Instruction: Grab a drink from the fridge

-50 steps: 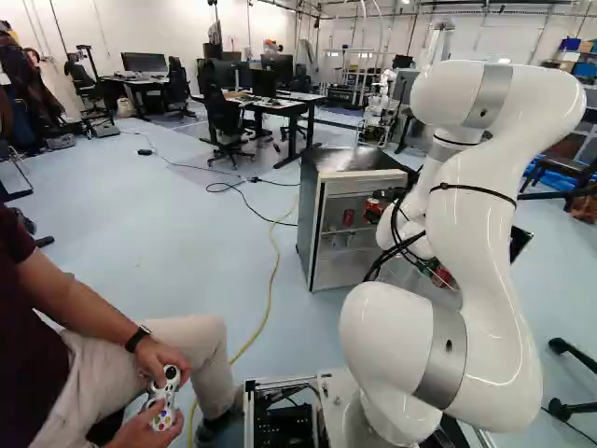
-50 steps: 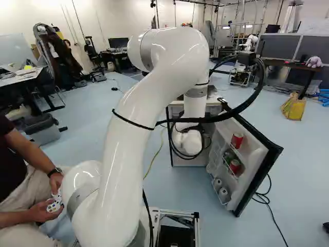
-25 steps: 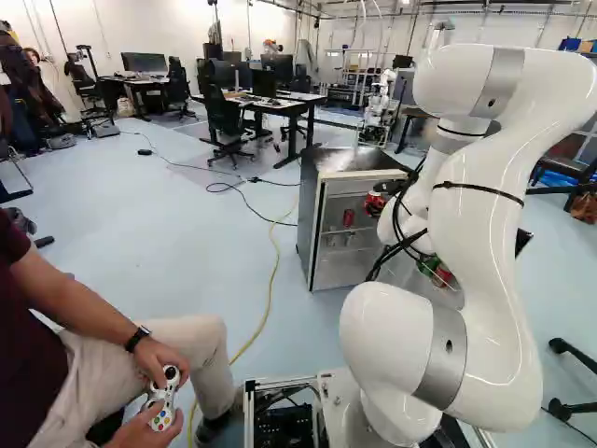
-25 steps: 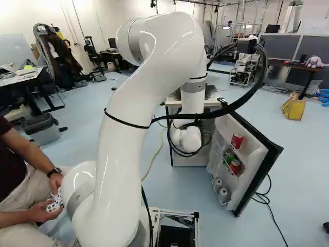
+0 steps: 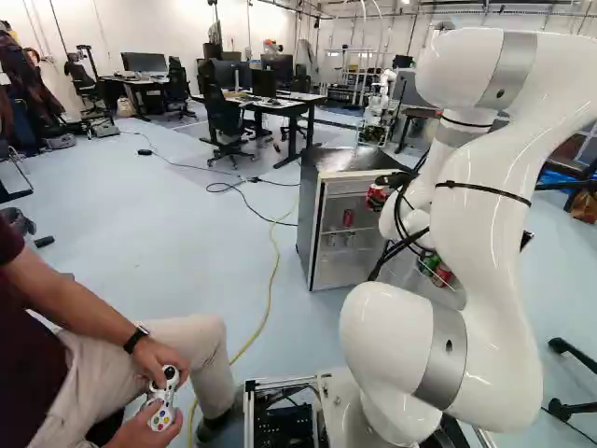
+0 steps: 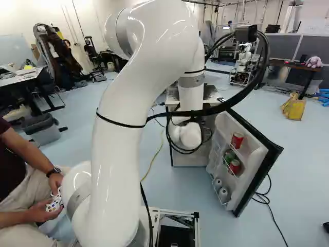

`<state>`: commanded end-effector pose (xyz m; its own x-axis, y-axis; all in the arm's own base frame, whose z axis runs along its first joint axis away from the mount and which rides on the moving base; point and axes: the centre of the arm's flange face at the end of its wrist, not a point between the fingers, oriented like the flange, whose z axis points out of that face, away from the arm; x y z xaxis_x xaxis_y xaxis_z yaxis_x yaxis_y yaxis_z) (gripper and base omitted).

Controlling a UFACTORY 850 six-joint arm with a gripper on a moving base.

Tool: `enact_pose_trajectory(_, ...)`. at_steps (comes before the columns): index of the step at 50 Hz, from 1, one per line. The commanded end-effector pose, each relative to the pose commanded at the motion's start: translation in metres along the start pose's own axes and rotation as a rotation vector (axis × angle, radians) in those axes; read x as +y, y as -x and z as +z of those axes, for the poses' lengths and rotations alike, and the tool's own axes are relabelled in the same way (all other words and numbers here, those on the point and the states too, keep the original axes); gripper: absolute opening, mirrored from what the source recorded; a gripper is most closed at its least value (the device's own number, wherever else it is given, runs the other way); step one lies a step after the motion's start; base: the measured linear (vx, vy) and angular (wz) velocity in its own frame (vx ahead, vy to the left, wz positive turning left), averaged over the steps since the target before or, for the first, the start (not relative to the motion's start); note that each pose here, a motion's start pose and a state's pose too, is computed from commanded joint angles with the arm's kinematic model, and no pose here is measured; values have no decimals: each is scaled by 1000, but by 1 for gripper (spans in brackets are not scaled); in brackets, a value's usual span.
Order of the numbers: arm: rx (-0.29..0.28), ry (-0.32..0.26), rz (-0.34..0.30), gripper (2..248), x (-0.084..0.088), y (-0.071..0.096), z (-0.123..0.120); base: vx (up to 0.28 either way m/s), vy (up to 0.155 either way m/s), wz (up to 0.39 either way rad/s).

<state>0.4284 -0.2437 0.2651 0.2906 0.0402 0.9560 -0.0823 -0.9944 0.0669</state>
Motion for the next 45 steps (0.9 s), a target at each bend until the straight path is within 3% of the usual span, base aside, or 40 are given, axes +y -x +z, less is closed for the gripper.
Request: enact_pose_trajectory(45, -59, 20, -41, 87, 1, -36, -19, 0, 0, 0)
